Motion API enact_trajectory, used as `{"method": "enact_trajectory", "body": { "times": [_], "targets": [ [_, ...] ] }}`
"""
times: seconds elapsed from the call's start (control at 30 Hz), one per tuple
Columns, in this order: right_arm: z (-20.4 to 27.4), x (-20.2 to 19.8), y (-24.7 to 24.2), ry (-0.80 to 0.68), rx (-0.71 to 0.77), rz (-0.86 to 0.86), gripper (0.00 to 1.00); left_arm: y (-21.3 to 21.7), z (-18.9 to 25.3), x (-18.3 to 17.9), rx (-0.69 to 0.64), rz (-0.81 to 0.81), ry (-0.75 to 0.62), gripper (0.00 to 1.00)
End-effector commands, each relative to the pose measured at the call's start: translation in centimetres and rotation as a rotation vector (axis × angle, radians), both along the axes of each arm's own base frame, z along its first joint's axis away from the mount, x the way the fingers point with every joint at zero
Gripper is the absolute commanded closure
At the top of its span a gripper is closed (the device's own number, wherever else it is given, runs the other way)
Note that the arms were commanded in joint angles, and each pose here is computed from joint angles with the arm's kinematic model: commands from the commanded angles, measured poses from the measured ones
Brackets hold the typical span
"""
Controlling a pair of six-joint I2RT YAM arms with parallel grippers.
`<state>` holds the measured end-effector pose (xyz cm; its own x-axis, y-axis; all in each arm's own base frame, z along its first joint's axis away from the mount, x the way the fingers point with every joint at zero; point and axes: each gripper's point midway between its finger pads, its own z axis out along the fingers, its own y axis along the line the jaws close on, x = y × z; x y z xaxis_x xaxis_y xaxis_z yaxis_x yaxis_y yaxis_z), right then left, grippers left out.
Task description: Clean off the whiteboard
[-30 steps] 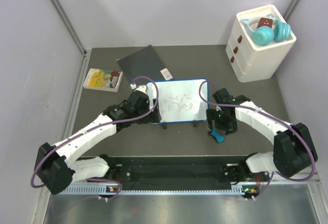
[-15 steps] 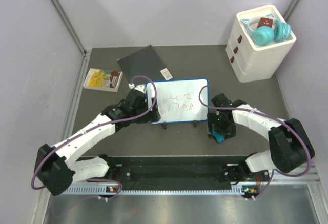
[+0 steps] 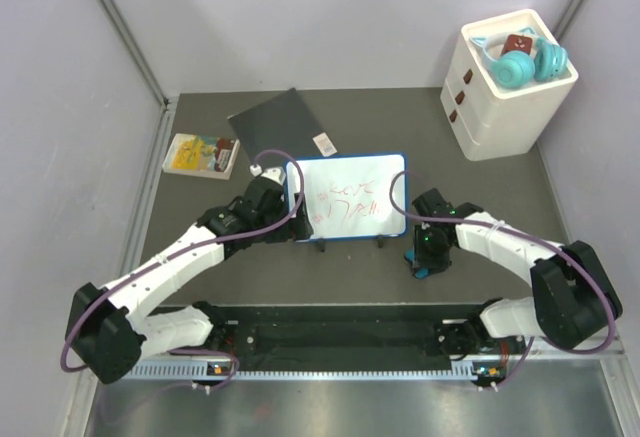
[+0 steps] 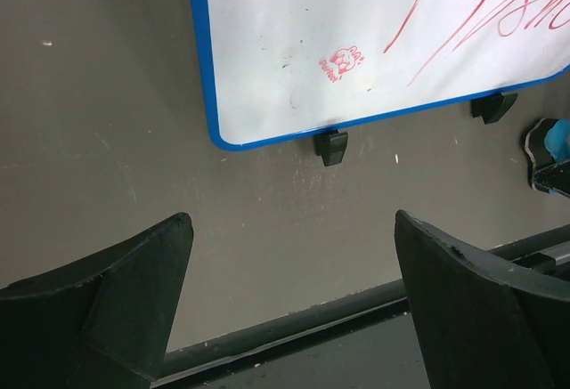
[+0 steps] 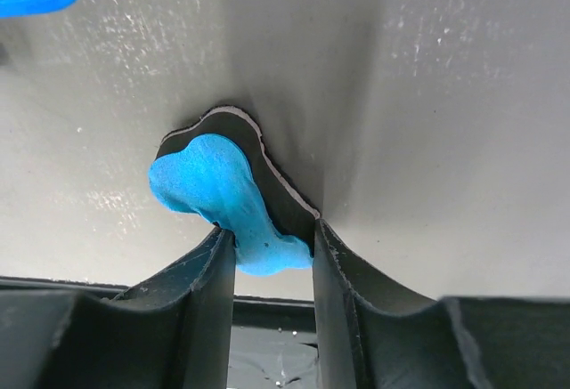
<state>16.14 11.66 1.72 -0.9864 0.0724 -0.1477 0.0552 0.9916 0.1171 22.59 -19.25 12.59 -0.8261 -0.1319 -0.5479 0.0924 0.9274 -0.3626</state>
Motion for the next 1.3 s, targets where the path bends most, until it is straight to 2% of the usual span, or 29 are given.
{"method": "enact_trajectory", "body": {
  "times": [0.0,0.13,0.37,0.4,0.43,0.5,0.77,0.97,1.0,1.07,1.27],
  "targets": [
    [0.3,0.6,0.4,-0.043,0.019,-0.01,0.73,-0.5,1.1,0.6,-0.048,0.006,-0.045,0.01],
    [0.2,1.1,0.2,-0.063,0.006,-0.024,0.82,-0.2,0.8,0.6,-0.033,0.014,-0.041,0.01],
    [-0.5,1.1,0.0,-0.061,-0.009,-0.037,0.81,0.9,0.5,1.1,-0.007,0.077,-0.061,0.01],
    [-0.5,1.0,0.0,-0.062,-0.008,-0.036,0.84,1.1,0.6,1.3,-0.013,0.086,-0.075,0.01],
    [-0.6,0.9,-0.1,-0.062,-0.01,-0.036,0.93,1.4,0.8,1.5,-0.031,0.105,-0.097,0.01],
    [-0.5,0.8,-0.4,-0.063,-0.019,-0.043,0.99,1.7,1.3,1.8,-0.07,0.122,-0.116,0.01],
    [1.7,0.5,-0.2,-0.108,0.027,-0.054,1.0,3.0,1.0,3.2,-0.081,0.173,-0.143,0.01],
    [4.3,1.0,0.4,-0.178,0.082,-0.049,1.0,2.4,1.8,4.5,-0.246,0.129,-0.224,0.01],
    [5.0,1.2,0.5,-0.203,0.1,-0.047,1.0,2.8,2.8,5.3,-0.276,0.144,-0.274,0.01],
    [6.0,1.7,0.8,-0.242,0.122,-0.042,1.0,3.4,2.1,5.2,-0.306,0.154,-0.281,0.01],
    [8.5,3.2,1.5,-0.329,0.165,-0.029,1.0,3.6,2.6,4.7,-0.547,0.084,-0.402,0.01]
  ]
}}
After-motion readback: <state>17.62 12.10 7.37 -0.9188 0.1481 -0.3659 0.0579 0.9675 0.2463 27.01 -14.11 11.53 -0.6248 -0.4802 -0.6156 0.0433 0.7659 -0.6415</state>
